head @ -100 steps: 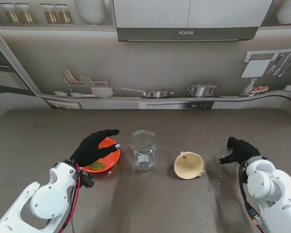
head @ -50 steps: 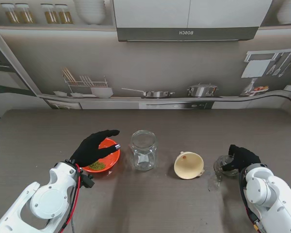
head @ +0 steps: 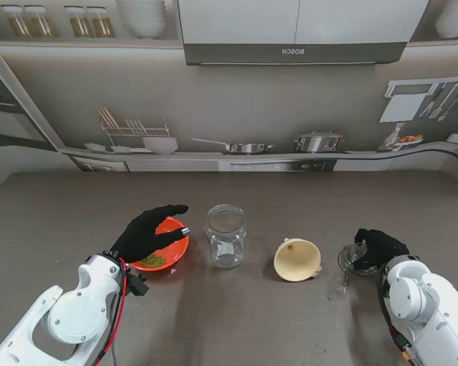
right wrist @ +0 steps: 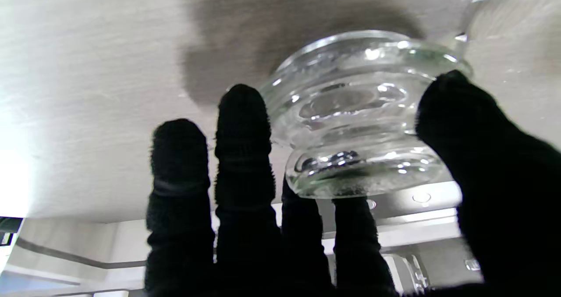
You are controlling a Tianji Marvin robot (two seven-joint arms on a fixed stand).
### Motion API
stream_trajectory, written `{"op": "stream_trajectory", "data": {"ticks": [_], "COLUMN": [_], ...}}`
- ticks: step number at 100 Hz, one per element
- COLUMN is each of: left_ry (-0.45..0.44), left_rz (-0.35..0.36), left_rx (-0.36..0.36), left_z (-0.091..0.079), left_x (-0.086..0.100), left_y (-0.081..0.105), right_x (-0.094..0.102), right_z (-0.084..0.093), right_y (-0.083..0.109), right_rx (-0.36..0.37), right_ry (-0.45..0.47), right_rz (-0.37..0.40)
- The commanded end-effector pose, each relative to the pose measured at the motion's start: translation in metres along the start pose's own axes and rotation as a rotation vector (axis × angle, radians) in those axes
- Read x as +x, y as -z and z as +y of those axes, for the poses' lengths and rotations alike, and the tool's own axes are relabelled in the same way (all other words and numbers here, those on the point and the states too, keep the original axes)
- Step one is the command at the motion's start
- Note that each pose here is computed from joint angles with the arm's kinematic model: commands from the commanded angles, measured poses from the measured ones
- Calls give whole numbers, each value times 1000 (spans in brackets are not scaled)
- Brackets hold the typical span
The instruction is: Pour mung beans into a glass jar with a funnel
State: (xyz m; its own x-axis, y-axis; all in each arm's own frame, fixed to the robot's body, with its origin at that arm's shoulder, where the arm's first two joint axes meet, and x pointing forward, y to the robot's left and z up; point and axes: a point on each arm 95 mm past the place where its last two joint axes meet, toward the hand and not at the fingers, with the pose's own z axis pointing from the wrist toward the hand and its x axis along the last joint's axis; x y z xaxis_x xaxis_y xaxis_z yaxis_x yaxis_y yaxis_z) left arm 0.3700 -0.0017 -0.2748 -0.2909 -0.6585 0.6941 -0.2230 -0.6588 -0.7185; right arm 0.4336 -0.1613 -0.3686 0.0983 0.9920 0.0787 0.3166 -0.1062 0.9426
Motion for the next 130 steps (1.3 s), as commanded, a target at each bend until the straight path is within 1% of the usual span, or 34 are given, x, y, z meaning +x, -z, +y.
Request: {"op": "stream_trajectory", "data": {"ticks": [1, 26, 41, 59, 77, 92, 103, 110, 120, 130], "left_ry": [3, 3, 4, 5, 5, 6, 6, 5, 5, 4], "left_rz": [-2, -6, -9, -11, -12, -15, -16, -16, -15, -14], "left_rx": [-20, -24, -28, -35, -39, -39, -38, -37, -37, -36], "left_z": [2, 2, 2, 2, 2, 2, 2, 1, 1, 1], "left_x": [1, 0, 0, 0, -1, -1, -1, -1, -1, -2], "left_y": [0, 1, 2, 2, 2, 2, 2, 2, 2, 2], "right_x": [0, 0, 1, 0, 0, 1, 6, 12, 22, 35], "right_z": [-13, -17, -15, -12, -5, 6, 19, 29, 45, 58], "right_y": [2, 3, 4, 4, 6, 6, 9, 13, 17, 22], "right_rx": [52, 92, 109, 110, 101, 68, 26, -7, -68, -115], "right_ry": [20, 55, 71, 73, 75, 87, 88, 102, 148, 139], "right_rz": [5, 23, 29, 32, 30, 34, 39, 47, 66, 97]}}
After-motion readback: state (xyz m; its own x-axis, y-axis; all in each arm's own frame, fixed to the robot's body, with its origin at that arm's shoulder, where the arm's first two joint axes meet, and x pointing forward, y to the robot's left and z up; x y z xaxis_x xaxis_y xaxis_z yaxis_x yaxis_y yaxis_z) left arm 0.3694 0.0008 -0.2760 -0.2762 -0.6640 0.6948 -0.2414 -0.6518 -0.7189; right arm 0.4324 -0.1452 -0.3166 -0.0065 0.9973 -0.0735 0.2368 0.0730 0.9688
